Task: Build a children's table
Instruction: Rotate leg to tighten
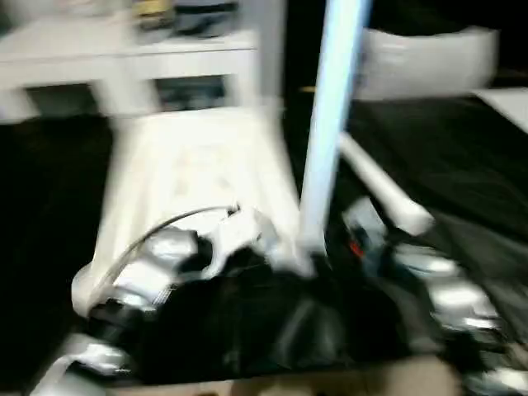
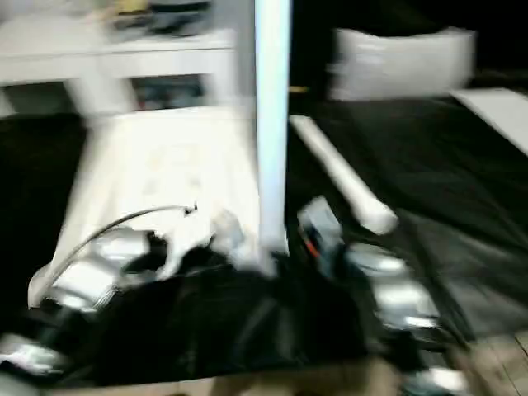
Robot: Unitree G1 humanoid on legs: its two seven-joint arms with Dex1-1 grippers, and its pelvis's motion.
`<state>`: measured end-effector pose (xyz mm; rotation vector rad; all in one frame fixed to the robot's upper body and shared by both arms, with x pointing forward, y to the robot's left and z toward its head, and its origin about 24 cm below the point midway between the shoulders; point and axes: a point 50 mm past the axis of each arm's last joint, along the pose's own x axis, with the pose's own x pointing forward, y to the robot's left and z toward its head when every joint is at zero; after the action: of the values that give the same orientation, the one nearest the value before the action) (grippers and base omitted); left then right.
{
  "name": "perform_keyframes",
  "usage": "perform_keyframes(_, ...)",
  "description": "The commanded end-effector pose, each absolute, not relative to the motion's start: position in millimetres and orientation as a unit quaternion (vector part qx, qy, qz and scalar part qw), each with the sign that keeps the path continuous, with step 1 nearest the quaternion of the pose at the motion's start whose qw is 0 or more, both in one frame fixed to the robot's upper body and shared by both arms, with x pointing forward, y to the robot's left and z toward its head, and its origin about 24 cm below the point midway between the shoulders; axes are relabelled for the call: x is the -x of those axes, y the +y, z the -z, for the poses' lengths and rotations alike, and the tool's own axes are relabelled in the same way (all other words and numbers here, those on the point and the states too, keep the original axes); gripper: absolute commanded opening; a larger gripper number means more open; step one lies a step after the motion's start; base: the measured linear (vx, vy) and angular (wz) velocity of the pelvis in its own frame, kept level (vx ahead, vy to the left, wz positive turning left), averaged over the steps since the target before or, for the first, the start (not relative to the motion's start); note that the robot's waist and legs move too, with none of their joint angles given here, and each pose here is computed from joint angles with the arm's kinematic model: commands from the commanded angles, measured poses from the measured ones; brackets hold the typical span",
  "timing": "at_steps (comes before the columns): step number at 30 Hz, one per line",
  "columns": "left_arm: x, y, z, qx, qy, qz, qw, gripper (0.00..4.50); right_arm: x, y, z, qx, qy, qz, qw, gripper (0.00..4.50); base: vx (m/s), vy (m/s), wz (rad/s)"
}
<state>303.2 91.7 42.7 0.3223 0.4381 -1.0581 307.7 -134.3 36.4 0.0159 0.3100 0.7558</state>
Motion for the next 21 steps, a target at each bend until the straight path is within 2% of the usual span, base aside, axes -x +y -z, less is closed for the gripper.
perform_keyframes(1,-306.0,65.5,-61.1,-0.143,0.159,0.490,0.845,0.00,-310.7,-95.8,-39.5,-0.027,0.143,-0.390,0.909,2.68,0.000,0.000,0.00)
perform_keyframes(4,-310.0,53.9,-66.0,-0.152,0.148,0.452,0.867,0.00,-318.7,-87.6,-36.8,-0.029,0.146,-0.333,0.931,2.68,0.000,0.000,0.00)
perform_keyframes(8,-304.4,40.9,-69.9,-0.150,0.141,0.456,0.866,0.00,-320.1,-87.3,-34.6,-0.028,0.148,-0.317,0.936,2.68,0.000,0.000,0.00)
perform_keyframes(9,-302.8,41.5,-68.4,-0.162,0.144,0.457,0.863,0.00,-320.3,-91.9,-35.1,-0.039,0.141,-0.304,0.941,3.24,0.000,0.000,0.00)
perform_keyframes(10,-302.9,42.8,-67.8,-0.167,0.145,0.454,0.863,0.00,-320.4,-93.5,-35.3,-0.035,0.139,-0.301,0.943,3.38,0.000,0.000,0.00)
perform_keyframes(17,-306.9,56.5,-64.2,-0.193,0.154,0.440,0.863,0.00,-315.7,-114.5,-39.7,-0.005,0.108,-0.312,0.944,3.93,0.000,0.000,0.00)
perform_keyframes(18,-306.1,61.0,-62.7,-0.198,0.155,0.449,0.857,0.00,-312.7,-124.0,-42.2,0.001,0.099,-0.325,0.941,4.03,0.000,0.000,0.00)
perform_keyframes(20,-305.6,62.9,-61.9,-0.200,0.157,0.452,0.855,0.00,-311.3,-128.1,-43.2,0.004,0.095,-0.332,0.939,4.19,0.000,0.000,0.00)
perform_keyframes(21,-303.2,68.6,-59.7,-0.202,0.158,0.472,0.843,0.00,-307.2,-140.7,-45.8,0.019,0.086,-0.357,0.930,4.27,0.000,0.000,0.00)
